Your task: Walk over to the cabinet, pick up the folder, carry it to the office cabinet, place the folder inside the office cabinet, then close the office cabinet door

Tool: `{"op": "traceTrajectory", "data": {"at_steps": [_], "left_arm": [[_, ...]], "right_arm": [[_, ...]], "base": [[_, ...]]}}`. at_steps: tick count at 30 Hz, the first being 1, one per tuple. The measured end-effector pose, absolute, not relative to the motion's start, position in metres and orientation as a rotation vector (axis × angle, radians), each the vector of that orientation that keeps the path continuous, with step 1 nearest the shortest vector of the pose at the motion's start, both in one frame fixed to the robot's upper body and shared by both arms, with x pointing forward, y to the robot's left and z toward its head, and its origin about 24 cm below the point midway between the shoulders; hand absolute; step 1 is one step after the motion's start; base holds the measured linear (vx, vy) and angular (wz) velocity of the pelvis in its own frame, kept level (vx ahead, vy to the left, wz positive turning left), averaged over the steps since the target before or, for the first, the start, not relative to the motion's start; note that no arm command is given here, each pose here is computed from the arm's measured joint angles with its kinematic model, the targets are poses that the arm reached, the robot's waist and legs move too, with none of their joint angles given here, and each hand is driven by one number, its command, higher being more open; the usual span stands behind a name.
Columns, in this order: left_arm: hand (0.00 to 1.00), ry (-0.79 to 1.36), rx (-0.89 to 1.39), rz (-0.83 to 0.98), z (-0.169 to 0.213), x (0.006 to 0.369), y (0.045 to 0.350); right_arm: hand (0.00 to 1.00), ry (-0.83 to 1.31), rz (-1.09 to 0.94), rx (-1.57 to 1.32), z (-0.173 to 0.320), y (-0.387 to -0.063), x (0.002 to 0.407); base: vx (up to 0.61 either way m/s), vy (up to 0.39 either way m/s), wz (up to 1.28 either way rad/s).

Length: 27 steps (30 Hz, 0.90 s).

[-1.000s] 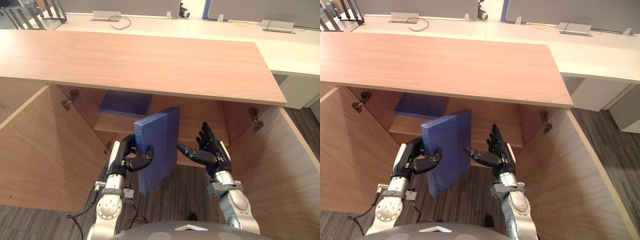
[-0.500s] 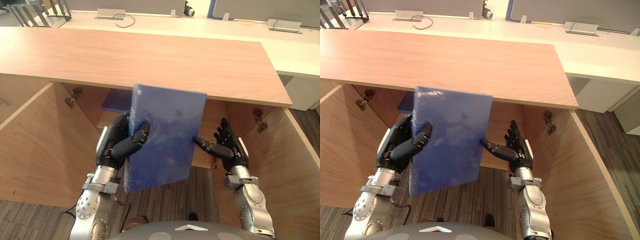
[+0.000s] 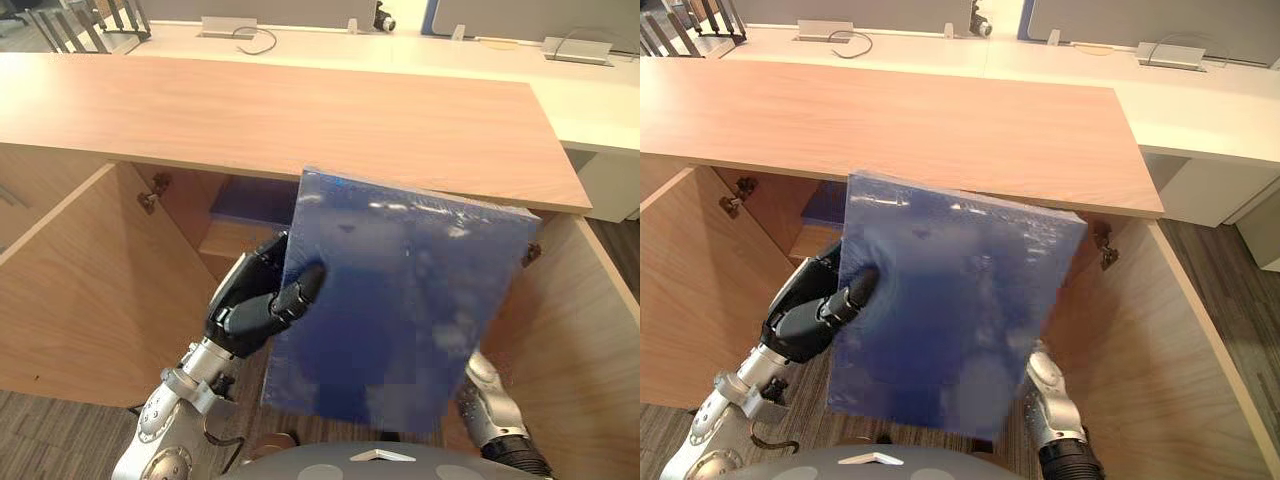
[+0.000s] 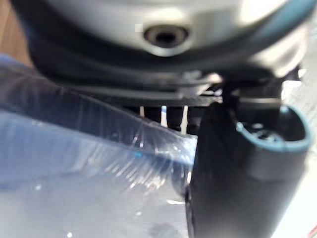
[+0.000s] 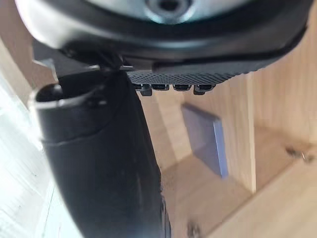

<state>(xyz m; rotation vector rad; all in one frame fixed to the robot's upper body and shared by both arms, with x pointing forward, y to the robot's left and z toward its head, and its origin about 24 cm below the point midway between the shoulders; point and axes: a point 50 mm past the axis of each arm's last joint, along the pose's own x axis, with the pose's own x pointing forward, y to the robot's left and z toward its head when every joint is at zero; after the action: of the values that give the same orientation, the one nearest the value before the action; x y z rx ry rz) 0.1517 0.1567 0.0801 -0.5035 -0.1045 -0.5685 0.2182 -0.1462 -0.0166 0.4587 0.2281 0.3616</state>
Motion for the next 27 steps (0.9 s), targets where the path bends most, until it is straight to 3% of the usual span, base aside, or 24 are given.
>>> {"op": "traceTrajectory", "data": {"at_steps": [10,27], "left_arm": [[0.0,-0.101,-0.485,-0.549,0.079,0.152,0.162],[0.0,-0.134,-0.452,-0.448,0.079,0.151,0.172]], "right_arm": [[1.0,0.126,0.274,0.777,-0.007,-0.151,0.225],[1.0,-0.029,0.076,0.831,0.01,-0.185,0.217]], "base": [[-0.02,-0.004,0.02],[0.0,-0.001,0.0]]}}
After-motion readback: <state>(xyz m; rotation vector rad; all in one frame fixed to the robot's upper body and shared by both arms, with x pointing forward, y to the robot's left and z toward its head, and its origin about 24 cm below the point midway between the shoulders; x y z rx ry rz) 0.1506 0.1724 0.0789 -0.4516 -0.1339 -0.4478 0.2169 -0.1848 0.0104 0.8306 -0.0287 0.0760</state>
